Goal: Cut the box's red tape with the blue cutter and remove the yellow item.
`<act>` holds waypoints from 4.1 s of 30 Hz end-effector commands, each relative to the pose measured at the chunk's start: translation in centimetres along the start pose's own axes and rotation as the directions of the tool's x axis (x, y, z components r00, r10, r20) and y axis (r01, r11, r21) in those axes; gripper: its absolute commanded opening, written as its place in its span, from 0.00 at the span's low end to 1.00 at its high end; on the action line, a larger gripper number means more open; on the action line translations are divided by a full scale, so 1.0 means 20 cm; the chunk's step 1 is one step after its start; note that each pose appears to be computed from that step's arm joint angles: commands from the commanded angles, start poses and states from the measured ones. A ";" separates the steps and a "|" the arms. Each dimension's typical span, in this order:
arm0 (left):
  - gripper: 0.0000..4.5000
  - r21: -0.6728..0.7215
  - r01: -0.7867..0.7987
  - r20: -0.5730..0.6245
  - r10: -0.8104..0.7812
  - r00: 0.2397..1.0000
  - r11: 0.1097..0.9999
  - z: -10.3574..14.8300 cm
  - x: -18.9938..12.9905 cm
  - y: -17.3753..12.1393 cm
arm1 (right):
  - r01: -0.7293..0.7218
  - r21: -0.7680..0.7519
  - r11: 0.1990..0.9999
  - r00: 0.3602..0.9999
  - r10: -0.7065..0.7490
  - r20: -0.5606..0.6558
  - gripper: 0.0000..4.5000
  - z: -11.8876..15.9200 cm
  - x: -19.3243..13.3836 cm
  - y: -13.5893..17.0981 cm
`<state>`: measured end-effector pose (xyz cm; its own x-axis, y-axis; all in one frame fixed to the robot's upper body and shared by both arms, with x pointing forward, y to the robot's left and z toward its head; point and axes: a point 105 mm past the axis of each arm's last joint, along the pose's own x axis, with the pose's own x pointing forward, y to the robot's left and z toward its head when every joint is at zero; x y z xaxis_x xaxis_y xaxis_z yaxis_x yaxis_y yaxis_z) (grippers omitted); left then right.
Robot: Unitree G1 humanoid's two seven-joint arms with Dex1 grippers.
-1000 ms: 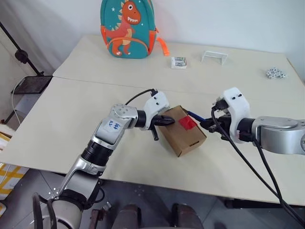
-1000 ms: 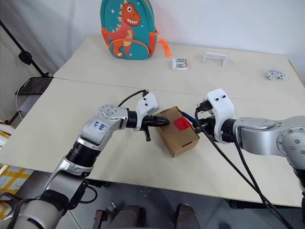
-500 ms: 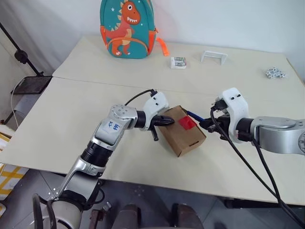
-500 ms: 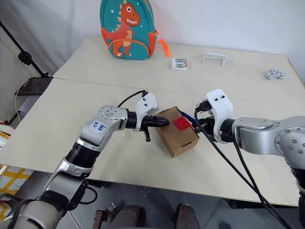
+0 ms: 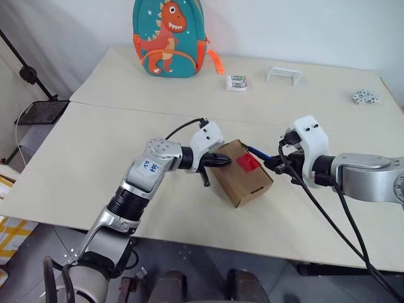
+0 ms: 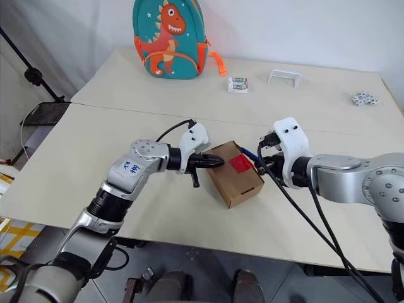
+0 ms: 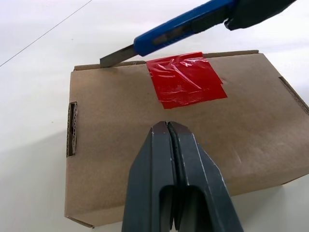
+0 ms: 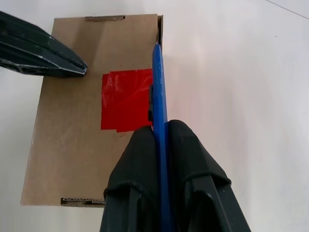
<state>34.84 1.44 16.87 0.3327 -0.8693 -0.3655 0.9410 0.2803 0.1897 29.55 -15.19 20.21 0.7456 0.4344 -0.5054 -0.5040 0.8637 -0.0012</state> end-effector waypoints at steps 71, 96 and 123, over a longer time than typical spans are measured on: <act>0.00 -0.095 0.056 -0.060 -0.062 0.996 0.994 -0.15 0.14 -0.13 | 0.039 0.011 0.999 0.973 -0.035 -0.227 0.03 -0.18 -0.24 0.01; 0.00 -0.055 0.088 -0.055 -0.091 0.994 0.995 -0.11 0.10 -0.10 | -0.044 -0.010 0.999 0.998 0.045 0.043 0.03 0.05 -0.31 -0.11; 0.00 -0.024 0.080 -0.026 -0.080 0.996 0.997 -0.05 0.09 -0.07 | 0.492 0.076 0.867 0.858 -0.498 0.126 0.39 -0.69 -0.19 -0.93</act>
<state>34.23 -0.36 16.07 0.2583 -0.8936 -0.3671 0.9640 0.2136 0.1584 30.21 -36.63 10.13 0.9442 -0.0589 -0.3242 -0.0106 0.9780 -0.2084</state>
